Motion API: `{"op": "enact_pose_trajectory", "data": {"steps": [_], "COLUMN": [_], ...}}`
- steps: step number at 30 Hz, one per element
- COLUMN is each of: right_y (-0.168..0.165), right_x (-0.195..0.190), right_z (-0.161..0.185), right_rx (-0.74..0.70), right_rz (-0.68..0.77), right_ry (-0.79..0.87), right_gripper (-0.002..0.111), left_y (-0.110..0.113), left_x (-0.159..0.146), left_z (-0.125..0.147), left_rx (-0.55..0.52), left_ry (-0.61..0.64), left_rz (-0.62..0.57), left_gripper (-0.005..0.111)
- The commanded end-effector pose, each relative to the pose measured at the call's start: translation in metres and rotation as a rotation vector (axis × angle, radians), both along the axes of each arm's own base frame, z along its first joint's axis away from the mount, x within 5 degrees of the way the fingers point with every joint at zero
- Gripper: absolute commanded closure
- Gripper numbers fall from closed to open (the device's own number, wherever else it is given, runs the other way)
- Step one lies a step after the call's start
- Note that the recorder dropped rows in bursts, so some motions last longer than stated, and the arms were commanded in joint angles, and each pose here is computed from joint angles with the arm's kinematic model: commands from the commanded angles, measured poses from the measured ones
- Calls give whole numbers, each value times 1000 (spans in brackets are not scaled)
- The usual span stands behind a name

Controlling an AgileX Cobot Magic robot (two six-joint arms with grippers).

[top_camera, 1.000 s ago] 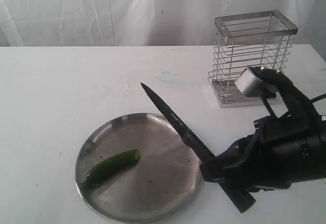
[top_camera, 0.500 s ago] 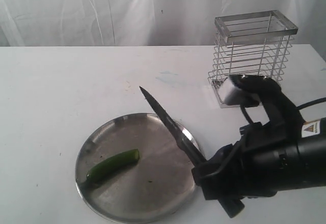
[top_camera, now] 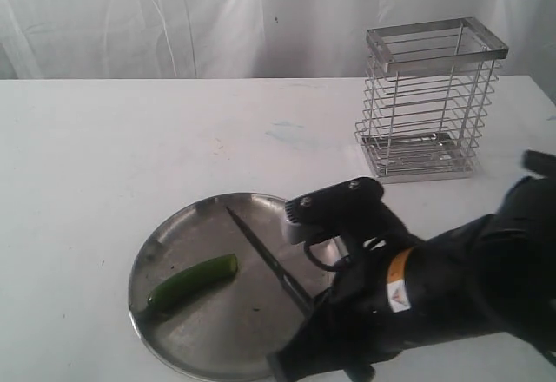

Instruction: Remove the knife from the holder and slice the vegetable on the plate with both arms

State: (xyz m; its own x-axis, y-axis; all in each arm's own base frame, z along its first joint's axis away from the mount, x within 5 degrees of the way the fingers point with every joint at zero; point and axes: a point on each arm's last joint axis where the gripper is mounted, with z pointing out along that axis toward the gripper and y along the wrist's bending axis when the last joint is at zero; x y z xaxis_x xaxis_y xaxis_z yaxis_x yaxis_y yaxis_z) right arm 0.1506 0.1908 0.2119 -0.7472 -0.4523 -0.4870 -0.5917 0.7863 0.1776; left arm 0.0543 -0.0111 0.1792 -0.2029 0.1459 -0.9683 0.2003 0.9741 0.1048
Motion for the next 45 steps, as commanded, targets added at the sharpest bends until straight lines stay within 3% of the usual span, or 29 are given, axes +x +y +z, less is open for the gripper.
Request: {"op": "enact_pose_trajectory", "data": {"steps": [1, 3, 5, 6, 15, 17, 20, 25, 27, 28, 30, 31, 36, 41, 45], "right_y": [22, 28, 33, 35, 39, 39, 39, 40, 42, 43, 44, 45, 45, 46, 46], "right_x": [11, 15, 19, 20, 23, 23, 23, 24, 25, 26, 27, 27, 28, 29, 29], "right_z": [-14, -19, -22, -22, -29, -29, -30, -36, -43, -46, -48, -47, -47, -53, -54], "right_rx": [-31, -30, -14, -13, -24, -18, -17, -31, -40, -41, -34, -31, -20, -32, -36], "right_rz": [34, 27, 14, 14, -5, -23, -31, -31, -40, -42, -42, -43, -43, -52, -52], "right_ry": [-4, -1, -5, -6, 19, 28, 33, 44, 63, 65, 59, 56, 47, 62, 65], "right_gripper": [108, 108, 108, 108, 108, 108, 108, 108, 108, 108, 108, 108, 108, 108, 108], "left_y": [-2, -2, -1, 0, 6, 4, -3, -11, -19, -25, -35, -38, -65, -88, -95], "left_x": [1, 2, 2, 2, 2, 2, 0, -3, 2, 9, 26, 31, 91, 134, 147], "left_z": [5, 13, 18, 20, 30, 28, 17, 32, 42, 51, 66, 70, 87, 70, 59], "left_rx": [-261, -578, -789, -835, -862, -815, -717, -591, -517, -432, -323, -304, -191, -146, -127], "left_ry": [-18, -43, -61, -79, -206, -185, 13, 106, 174, 203, 241, 251, 386, 476, 495], "left_rz": [25, 62, 87, 94, 108, 100, 76, -28, -113, -180, -234, -242, -253, -233, -219], "left_gripper": [106, 106, 106, 106, 106, 106, 106, 106, 96, 82, 64, 62, 62, 62, 62]}}
